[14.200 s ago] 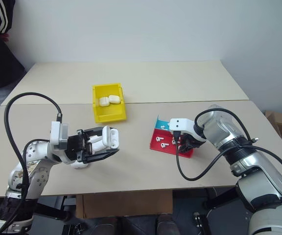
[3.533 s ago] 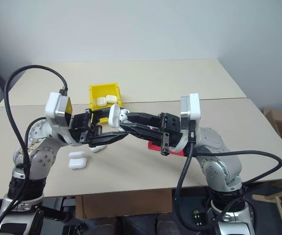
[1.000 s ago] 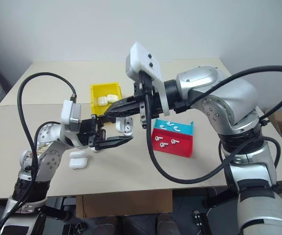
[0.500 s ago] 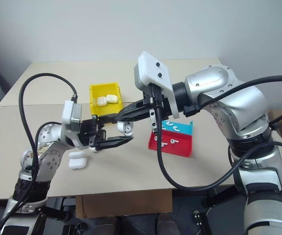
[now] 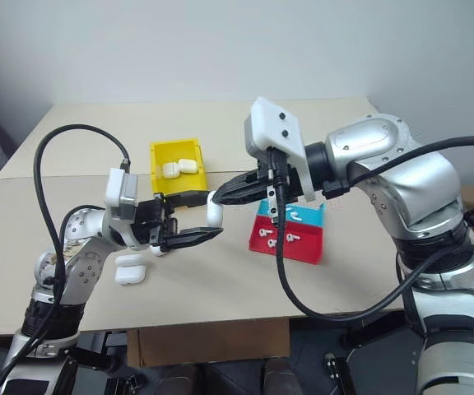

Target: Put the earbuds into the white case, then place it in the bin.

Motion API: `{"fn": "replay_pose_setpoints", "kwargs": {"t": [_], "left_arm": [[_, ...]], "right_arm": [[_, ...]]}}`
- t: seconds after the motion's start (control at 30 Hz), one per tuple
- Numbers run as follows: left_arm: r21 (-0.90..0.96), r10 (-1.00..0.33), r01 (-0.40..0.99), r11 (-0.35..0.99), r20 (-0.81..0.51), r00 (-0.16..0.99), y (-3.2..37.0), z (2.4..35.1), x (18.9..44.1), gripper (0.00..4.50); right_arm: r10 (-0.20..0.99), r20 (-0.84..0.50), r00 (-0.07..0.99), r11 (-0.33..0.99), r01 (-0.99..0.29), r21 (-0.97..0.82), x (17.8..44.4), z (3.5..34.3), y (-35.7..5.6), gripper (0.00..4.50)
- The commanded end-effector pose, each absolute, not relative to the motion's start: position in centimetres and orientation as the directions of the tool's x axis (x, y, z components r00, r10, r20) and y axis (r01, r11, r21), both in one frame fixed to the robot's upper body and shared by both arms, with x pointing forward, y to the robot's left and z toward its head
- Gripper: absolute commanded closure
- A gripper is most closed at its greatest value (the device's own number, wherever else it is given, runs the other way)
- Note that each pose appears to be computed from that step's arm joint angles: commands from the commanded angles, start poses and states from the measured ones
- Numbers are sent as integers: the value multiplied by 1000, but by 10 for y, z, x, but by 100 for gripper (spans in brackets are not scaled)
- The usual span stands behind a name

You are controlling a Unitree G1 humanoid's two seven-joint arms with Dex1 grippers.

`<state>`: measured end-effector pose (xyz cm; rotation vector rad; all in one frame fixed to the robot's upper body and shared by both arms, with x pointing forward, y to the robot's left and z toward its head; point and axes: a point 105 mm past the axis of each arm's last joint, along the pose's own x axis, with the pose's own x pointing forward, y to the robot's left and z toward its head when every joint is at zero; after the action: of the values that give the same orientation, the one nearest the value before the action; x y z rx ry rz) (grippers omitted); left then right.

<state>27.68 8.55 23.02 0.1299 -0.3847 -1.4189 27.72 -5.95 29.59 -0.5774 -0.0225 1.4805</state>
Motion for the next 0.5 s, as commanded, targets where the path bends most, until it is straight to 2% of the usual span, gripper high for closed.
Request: {"fn": "replay_pose_setpoints", "kwargs": {"t": [0.03, 0.2, 0.3, 0.37, 0.43, 0.5], "left_arm": [[378, -971, 913, 155, 227, 70, 87, 245, 268, 171], [380, -963, 906, 187, 254, 92, 92, 252, 267, 171], [382, -939, 874, 299, 282, 198, 100, 261, 277, 171], [384, -895, 819, 427, 307, 323, 107, 270, 291, 171], [365, -808, 721, 589, 304, 505, 113, 280, 318, 171], [352, -663, 573, 740, 235, 711, 120, 285, 357, 171]], "right_arm": [[965, -201, 170, 70, -902, -426, 279, 322, -75, 446], [975, 53, 214, 215, -868, -448, 276, 342, -99, 446], [945, 114, 305, 323, -832, -451, 276, 331, -114, 446], [919, 126, 373, 390, -821, -416, 279, 320, -121, 446], [890, 152, 430, 454, -811, -368, 282, 313, -127, 446], [864, 166, 475, 503, -797, -334, 283, 305, -133, 446]]}}
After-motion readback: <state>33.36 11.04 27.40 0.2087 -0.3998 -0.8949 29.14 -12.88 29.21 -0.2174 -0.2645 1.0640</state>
